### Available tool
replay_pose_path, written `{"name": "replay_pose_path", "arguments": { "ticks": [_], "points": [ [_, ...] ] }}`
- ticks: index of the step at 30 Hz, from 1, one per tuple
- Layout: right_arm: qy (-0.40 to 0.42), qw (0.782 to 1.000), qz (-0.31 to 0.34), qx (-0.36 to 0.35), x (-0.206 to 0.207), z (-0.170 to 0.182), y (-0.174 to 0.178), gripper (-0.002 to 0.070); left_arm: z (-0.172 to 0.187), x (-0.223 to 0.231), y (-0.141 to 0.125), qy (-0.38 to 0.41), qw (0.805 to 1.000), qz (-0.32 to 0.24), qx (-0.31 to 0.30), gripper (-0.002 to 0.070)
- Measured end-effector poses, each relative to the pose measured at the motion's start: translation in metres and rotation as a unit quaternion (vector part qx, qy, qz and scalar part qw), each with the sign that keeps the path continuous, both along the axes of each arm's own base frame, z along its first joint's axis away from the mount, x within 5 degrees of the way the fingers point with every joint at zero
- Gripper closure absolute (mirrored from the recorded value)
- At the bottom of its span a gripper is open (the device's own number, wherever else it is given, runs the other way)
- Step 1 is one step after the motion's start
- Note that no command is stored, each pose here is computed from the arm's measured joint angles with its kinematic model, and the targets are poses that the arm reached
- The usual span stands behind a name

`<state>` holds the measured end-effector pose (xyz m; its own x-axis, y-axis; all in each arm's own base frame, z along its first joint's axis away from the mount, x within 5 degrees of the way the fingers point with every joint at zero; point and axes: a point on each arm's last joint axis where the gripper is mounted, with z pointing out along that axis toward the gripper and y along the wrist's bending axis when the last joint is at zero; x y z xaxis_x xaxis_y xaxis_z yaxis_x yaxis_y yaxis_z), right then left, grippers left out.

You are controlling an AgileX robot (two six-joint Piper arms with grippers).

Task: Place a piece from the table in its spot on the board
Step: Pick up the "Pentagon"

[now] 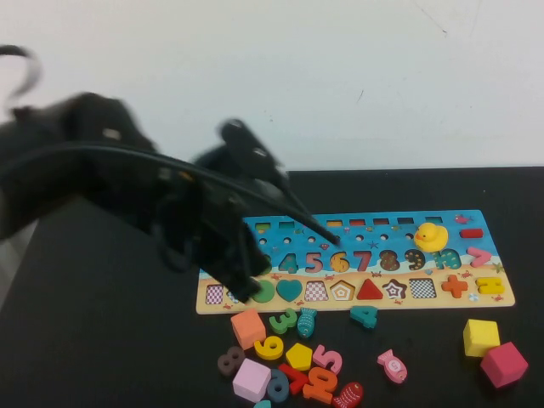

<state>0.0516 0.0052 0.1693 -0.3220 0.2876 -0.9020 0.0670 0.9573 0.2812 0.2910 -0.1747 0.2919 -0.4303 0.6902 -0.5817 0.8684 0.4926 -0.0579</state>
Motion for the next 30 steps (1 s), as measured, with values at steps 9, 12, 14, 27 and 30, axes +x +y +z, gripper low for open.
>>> {"name": "replay_pose_path", "arguments": {
  "ticks": [9,12,14,27,30],
  "points": [
    [0.0,1.0,0.0,0.0,0.0,0.0,0.0,0.0657,-0.048,0.002,-0.053,0.013,0.992,-0.075,0.105,0.0676],
    [0.0,1.0,0.0,0.0,0.0,0.0,0.0,0.0657,-0.065,0.002,-0.066,0.012,0.985,-0.082,0.153,0.0663],
    [0.0,1.0,0.0,0.0,0.0,0.0,0.0,0.0657,-0.078,0.0,-0.075,0.018,0.979,-0.09,0.182,0.0617],
    [0.0,1.0,0.0,0.0,0.0,0.0,0.0,0.0657,-0.136,0.018,-0.113,0.088,0.97,-0.008,0.226,0.0193],
    [0.0,1.0,0.0,0.0,0.0,0.0,0.0,0.0657,-0.142,0.023,-0.118,0.088,0.97,-0.005,0.225,0.0208]
  ]
}}
